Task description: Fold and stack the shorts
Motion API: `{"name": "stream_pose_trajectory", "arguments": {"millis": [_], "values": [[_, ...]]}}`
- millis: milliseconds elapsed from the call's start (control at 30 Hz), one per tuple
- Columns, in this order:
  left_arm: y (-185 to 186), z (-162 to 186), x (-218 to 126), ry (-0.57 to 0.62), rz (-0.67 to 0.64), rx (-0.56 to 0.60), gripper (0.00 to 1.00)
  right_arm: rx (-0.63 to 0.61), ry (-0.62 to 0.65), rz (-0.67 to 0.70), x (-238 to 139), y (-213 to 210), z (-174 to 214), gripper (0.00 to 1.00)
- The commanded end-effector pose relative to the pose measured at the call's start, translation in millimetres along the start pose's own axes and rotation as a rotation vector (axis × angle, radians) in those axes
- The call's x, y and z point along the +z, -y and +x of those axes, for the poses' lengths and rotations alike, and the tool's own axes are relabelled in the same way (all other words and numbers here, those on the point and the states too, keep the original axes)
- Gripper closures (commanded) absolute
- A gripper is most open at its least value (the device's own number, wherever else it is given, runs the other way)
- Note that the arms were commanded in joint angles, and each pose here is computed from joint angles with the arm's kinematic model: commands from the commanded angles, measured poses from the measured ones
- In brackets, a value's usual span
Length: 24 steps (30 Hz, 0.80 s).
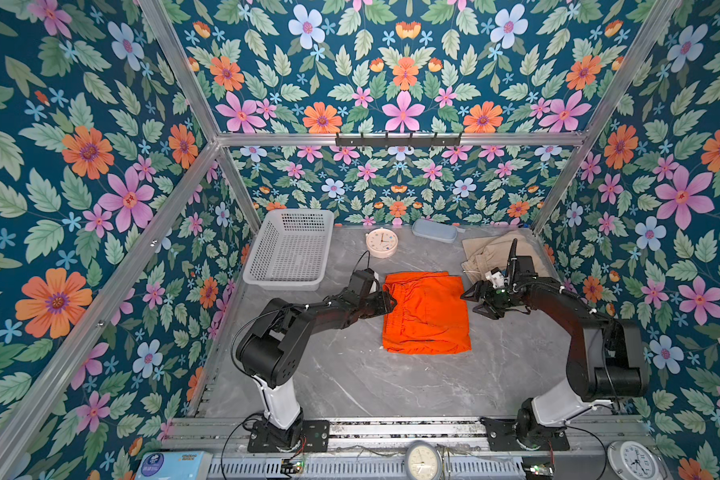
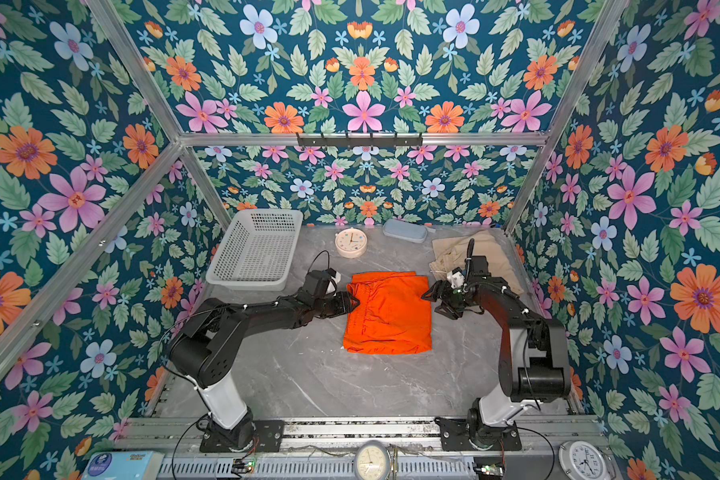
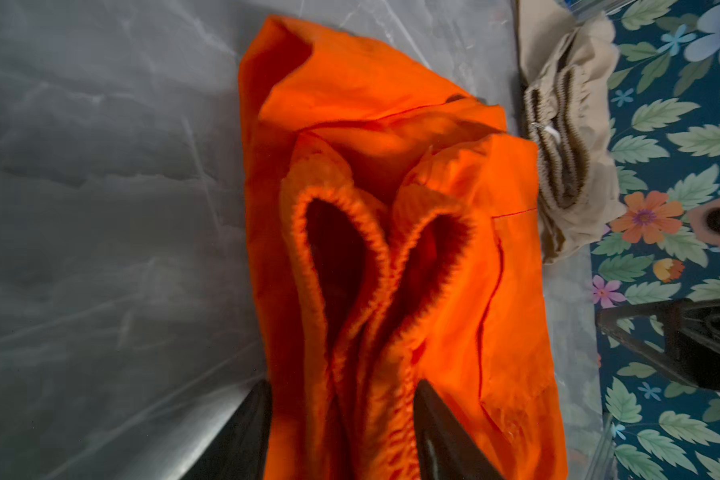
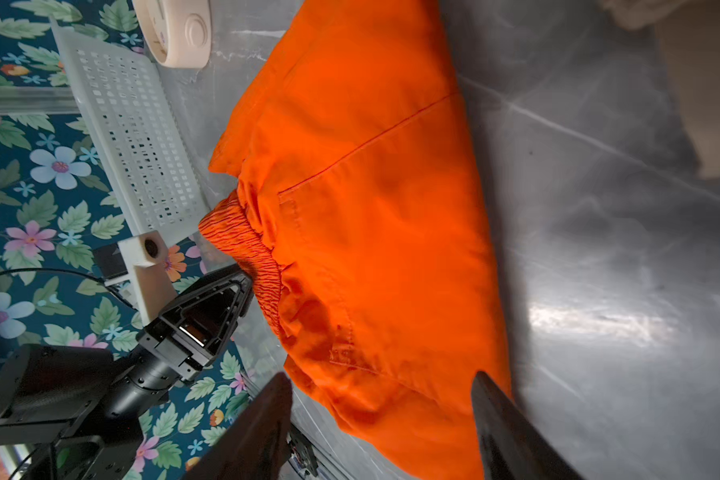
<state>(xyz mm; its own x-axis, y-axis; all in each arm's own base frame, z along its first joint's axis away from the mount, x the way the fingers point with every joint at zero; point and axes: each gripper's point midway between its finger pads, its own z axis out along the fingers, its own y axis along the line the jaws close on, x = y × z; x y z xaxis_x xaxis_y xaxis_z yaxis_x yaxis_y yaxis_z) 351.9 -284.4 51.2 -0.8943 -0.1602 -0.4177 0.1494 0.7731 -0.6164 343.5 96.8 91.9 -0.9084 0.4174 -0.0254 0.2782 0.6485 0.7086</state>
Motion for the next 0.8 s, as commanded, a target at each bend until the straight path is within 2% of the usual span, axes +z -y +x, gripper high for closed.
{"name": "stream_pose_trajectory", "arguments": {"millis": [0,133,300,467,567,767], "values": [[-13,4,5,-0.019,-0.058,-0.012,0.45,-0.012,-0.018,-0.019,10,12,1,0.32],[-27,13,10,-0.051,-0.107,-0.016,0.46,0.023,-0.049,-0.036,27,28,6,0.32],[-34,19,15,-0.070,-0.127,-0.024,0.46,0.021,-0.114,-0.176,40,17,13,0.33],[-38,22,19,-0.084,-0.133,-0.033,0.47,0.047,-0.146,-0.229,56,25,15,0.33],[-38,23,23,-0.090,-0.128,-0.036,0.47,0.045,-0.165,-0.297,66,18,15,0.34],[-28,22,27,-0.079,-0.071,-0.071,0.44,-0.025,-0.185,-0.343,84,-10,18,0.36]]}}
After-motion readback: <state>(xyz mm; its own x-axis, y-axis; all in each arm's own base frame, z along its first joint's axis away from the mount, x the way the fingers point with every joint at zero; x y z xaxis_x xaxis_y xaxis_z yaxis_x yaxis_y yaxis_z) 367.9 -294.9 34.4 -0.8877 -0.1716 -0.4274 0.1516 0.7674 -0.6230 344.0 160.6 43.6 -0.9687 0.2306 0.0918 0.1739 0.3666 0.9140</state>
